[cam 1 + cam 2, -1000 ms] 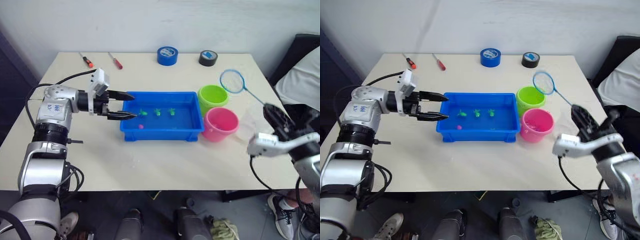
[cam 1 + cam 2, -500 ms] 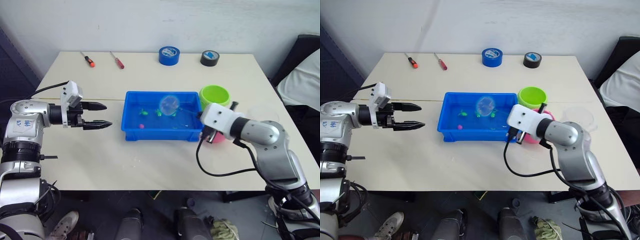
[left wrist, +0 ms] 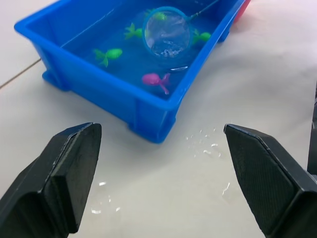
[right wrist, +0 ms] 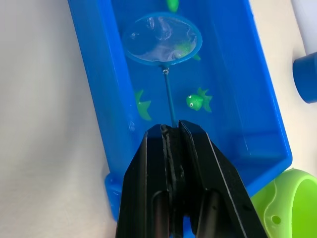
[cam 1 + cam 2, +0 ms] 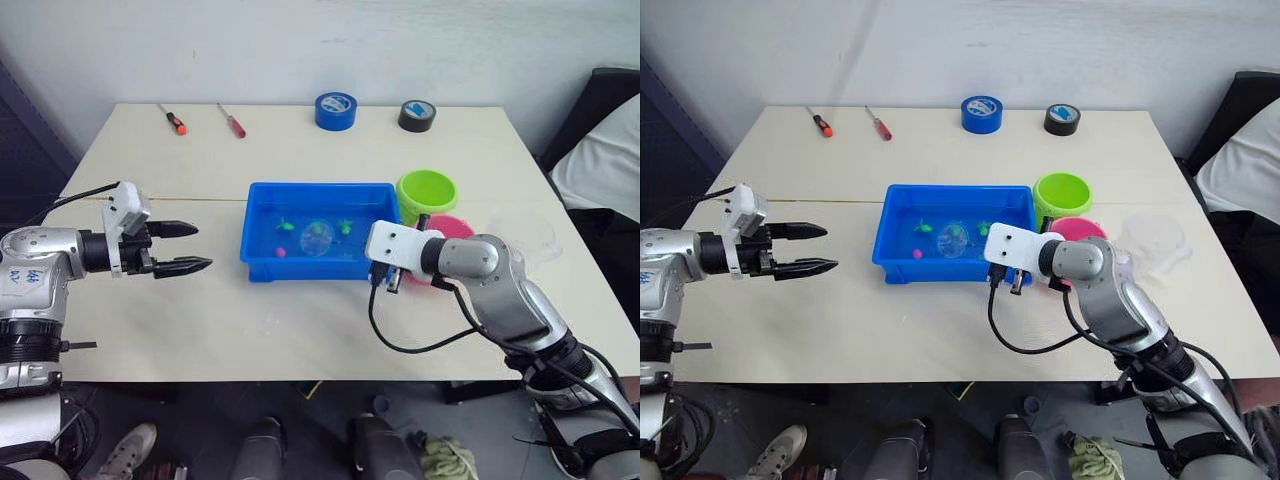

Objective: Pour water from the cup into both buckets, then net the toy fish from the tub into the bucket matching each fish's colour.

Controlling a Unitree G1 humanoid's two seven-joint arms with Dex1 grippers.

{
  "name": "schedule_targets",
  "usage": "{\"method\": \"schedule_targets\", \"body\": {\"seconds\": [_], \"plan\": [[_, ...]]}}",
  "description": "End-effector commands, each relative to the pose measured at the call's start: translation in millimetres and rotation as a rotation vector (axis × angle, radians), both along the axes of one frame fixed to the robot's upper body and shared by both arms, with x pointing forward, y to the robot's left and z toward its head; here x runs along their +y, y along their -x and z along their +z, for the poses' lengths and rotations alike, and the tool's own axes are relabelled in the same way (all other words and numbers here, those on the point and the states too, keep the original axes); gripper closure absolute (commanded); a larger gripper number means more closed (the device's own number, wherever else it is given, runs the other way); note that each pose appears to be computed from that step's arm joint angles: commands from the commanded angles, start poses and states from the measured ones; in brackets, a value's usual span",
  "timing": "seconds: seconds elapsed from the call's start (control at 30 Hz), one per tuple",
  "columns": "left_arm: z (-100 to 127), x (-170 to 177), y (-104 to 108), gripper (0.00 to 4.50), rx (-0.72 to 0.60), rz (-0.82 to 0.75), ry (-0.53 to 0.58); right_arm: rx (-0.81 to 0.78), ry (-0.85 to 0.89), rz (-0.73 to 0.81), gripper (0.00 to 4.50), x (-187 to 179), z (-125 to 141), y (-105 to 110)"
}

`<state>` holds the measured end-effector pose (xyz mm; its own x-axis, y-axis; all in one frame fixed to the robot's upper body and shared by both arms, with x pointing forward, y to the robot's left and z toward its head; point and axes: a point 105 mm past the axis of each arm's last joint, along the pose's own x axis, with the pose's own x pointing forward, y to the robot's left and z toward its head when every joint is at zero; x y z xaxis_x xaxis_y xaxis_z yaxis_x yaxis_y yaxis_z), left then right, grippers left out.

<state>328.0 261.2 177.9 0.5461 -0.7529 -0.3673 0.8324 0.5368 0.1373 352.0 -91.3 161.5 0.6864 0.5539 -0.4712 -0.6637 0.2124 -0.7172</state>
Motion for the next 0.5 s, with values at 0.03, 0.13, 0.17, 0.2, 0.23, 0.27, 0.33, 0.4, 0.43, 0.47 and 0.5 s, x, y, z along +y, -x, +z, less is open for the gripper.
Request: {"method": "schedule_targets", "body": {"seconds": [0.03, 0.13, 0.17, 0.2, 0.23, 0.27, 0.33, 0.4, 0.43, 0.47, 0.5], "plan": [[20.8, 2.9, 4.8, 0.19, -0.07, 0.015, 0.012, -0.038, 0.012, 0.044, 4.5, 13.5, 4.0, -1.3], [22.1, 2.4, 7.9, 0.19, -0.074, 0.024, 0.022, -0.015, 0.016, 0.085, 4.5, 26.7, -3.5, 0.6], [22.9, 2.1, 8.8, 0.19, -0.075, 0.028, 0.028, -0.007, 0.015, 0.101, 4.5, 31.7, -5.7, 1.9], [23.6, 1.9, 9.6, 0.19, -0.077, 0.031, 0.031, 0.0, 0.017, 0.119, 4.5, 36.8, -7.8, 3.5], [24.4, 1.6, 10.2, 0.19, -0.079, 0.034, 0.034, 0.014, 0.006, 0.139, 4.5, 43.5, -9.4, 6.1], [25.5, 1.2, 10.6, 0.19, -0.083, 0.036, 0.039, 0.029, -0.006, 0.161, 4.5, 50.8, -10.9, 9.3], [27.5, 0.5, 11.5, 0.19, -0.089, 0.04, 0.049, 0.07, -0.05, 0.193, 4.5, 64.8, -12.7, 15.2], [27.9, 0.0, 12.3, 0.19, -0.092, 0.041, 0.05, 0.123, -0.127, 0.175, 4.5, 70.2, -11.6, 15.8], [28.1, -0.1, 12.7, 0.19, -0.094, 0.042, 0.051, 0.15, -0.168, 0.154, 4.5, 70.6, -10.1, 14.7], [28.3, -0.2, 13.1, 0.19, -0.095, 0.042, 0.052, 0.169, -0.195, 0.14, 4.5, 70.8, -9.2, 14.0], [30.1, 0.6, 13.9, 0.19, -0.101, 0.044, 0.057, 0.197, -0.242, 0.112, 4.5, 67.6, -4.2, 11.0]]}}
